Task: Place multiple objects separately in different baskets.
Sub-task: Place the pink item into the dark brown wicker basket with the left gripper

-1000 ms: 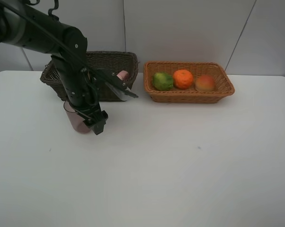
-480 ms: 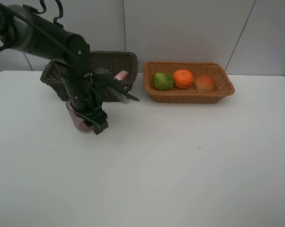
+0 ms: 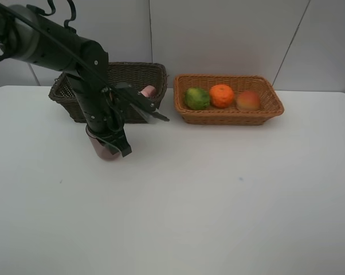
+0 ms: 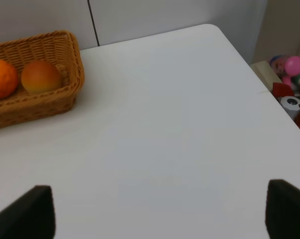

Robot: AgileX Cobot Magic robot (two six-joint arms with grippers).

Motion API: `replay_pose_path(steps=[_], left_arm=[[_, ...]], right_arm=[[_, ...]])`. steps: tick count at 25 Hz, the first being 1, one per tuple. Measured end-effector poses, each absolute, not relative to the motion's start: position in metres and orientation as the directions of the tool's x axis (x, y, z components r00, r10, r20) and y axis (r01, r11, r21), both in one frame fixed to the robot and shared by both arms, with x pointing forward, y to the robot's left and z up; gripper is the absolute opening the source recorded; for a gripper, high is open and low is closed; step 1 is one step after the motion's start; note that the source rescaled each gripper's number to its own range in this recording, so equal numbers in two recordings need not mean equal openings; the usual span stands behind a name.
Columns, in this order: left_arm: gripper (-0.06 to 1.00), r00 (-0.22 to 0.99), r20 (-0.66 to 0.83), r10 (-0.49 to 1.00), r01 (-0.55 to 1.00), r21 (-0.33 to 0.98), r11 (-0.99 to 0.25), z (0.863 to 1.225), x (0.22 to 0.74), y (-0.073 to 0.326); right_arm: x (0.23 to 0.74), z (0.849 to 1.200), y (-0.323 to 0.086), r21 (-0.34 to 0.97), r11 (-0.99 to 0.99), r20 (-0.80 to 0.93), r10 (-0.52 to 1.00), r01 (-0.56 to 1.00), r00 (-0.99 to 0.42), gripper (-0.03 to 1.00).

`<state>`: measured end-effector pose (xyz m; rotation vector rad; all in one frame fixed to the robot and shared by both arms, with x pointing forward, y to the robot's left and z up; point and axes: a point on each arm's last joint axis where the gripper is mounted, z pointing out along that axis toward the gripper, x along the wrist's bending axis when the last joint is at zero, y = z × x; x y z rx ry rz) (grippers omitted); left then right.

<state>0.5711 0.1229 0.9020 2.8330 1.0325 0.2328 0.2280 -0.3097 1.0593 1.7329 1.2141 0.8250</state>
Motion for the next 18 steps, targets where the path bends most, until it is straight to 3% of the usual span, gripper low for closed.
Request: replay_pose_path(steps=[13,18], left_arm=[[0.0,0.752,0.102,0.652,0.633,0.163,-0.756,0.902,0.5711,0.1228],[0.0,0.666,0.074,0.743,0.724,0.175,-0.667,0.9087,0.5736,0.1208]], right_arm=[[0.228,1.0593,-0.3097,0.903,-0.174,0.047,0.949,0.393,0.313,0.86],[0.228,1.0593,-0.3097,0.903,-0.174,0.047,0.949,0.393,0.313,0.86]])
